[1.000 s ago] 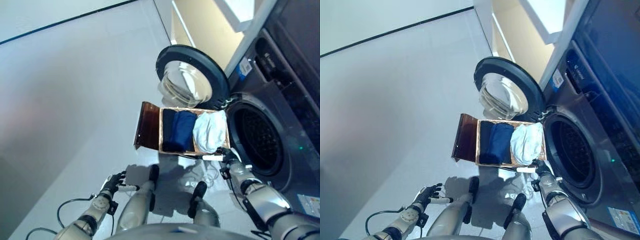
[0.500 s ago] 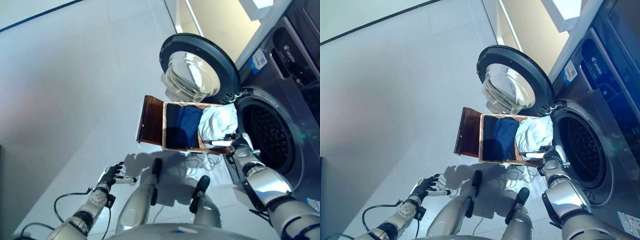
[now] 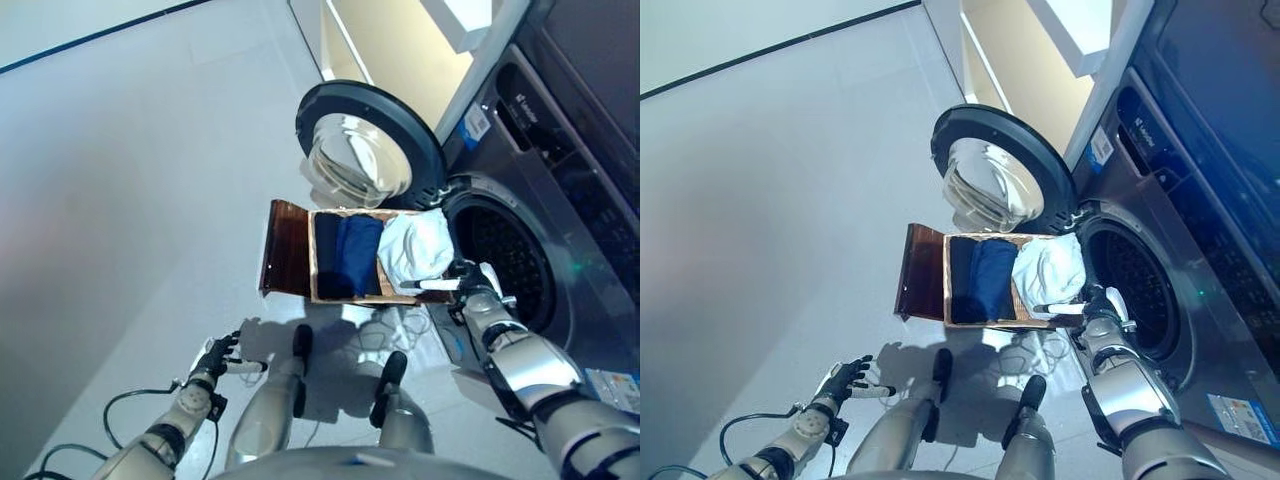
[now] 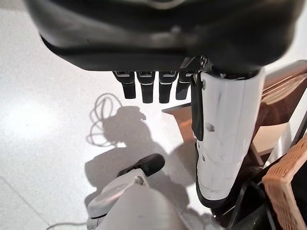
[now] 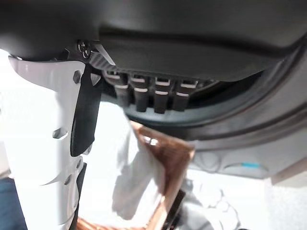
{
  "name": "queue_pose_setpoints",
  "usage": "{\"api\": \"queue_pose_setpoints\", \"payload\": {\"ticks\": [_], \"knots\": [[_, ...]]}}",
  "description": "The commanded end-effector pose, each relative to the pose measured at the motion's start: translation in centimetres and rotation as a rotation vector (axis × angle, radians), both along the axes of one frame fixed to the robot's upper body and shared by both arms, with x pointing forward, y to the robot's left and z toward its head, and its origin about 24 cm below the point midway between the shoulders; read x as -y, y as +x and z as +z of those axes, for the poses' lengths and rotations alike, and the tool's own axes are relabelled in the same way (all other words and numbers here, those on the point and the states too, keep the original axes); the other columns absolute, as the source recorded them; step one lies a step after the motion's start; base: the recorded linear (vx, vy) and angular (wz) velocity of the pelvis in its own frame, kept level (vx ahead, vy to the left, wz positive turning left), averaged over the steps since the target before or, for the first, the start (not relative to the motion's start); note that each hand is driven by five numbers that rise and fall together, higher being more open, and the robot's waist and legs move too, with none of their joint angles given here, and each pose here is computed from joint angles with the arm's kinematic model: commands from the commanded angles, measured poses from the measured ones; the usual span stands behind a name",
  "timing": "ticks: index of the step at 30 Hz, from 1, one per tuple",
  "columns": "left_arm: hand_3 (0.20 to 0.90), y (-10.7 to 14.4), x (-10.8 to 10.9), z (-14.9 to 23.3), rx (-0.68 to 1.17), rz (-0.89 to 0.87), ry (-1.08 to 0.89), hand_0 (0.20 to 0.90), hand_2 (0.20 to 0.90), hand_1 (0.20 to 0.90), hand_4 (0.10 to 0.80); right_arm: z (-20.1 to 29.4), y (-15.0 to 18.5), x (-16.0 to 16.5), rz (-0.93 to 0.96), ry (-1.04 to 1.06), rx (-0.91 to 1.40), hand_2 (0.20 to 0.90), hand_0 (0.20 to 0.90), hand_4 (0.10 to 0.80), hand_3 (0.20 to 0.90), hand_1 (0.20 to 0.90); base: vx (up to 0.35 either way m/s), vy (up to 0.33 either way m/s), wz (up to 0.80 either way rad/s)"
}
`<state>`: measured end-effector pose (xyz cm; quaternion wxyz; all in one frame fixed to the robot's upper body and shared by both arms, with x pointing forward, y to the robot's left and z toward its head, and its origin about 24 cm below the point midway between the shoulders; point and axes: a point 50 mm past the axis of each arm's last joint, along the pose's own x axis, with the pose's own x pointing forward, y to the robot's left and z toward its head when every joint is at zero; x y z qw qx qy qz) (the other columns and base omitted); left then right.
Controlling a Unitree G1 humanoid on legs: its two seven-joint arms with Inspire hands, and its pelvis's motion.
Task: Pick up the clothes and place them into the washing machine
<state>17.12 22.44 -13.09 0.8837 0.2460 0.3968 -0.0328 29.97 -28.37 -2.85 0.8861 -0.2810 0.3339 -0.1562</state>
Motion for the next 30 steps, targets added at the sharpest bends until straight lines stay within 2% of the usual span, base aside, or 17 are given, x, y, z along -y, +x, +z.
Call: {"api": "queue_pose_setpoints", "payload": {"ticks": [1, 8, 12, 21, 25, 30], "knots": [[0.900, 0.2, -1.1, 0.3, 0.022, 0.058, 0.018, 0.900, 0.900, 0.900, 0.800, 2.5, 1.8, 0.6, 0.052, -0.106, 0.086, 0.900, 0.900, 0.800, 0.900, 0.900, 0.000, 0.000, 0.00], [0.900, 0.1, -0.9, 0.3, 0.026, 0.061, 0.004, 0.900, 0.900, 0.900, 0.800, 2.5, 1.8, 0.5, 0.062, -0.113, 0.087, 0.900, 0.900, 0.800, 0.900, 0.900, -0.007, 0.000, -0.01], [0.900, 1.0, -0.7, 0.7, 0.062, 0.066, -0.009, 0.900, 0.900, 0.900, 0.800, 2.9, 2.0, 0.8, 0.065, -0.128, 0.089, 0.900, 0.900, 0.800, 0.900, 0.900, -0.044, -0.001, -0.01], [0.900, 2.7, 0.0, 2.1, 0.188, 0.070, -0.079, 0.900, 0.900, 0.900, 0.800, 6.8, 3.4, 3.3, -0.021, -0.216, 0.171, 0.900, 0.900, 0.800, 0.900, 0.900, -0.022, 0.035, -0.02], [0.900, 5.7, 1.0, 5.7, 0.411, 0.019, -0.142, 0.900, 0.900, 0.900, 0.800, 8.9, 3.6, 4.9, -0.104, -0.269, 0.227, 0.900, 0.900, 0.800, 0.900, 0.900, 0.001, 0.049, 0.00], [0.900, 7.5, 1.1, 9.3, 0.586, -0.030, -0.164, 0.900, 0.900, 0.900, 0.800, 11.2, 3.8, 6.5, -0.160, -0.326, 0.264, 0.900, 0.900, 0.800, 0.900, 0.900, 0.040, 0.044, 0.02]]}}
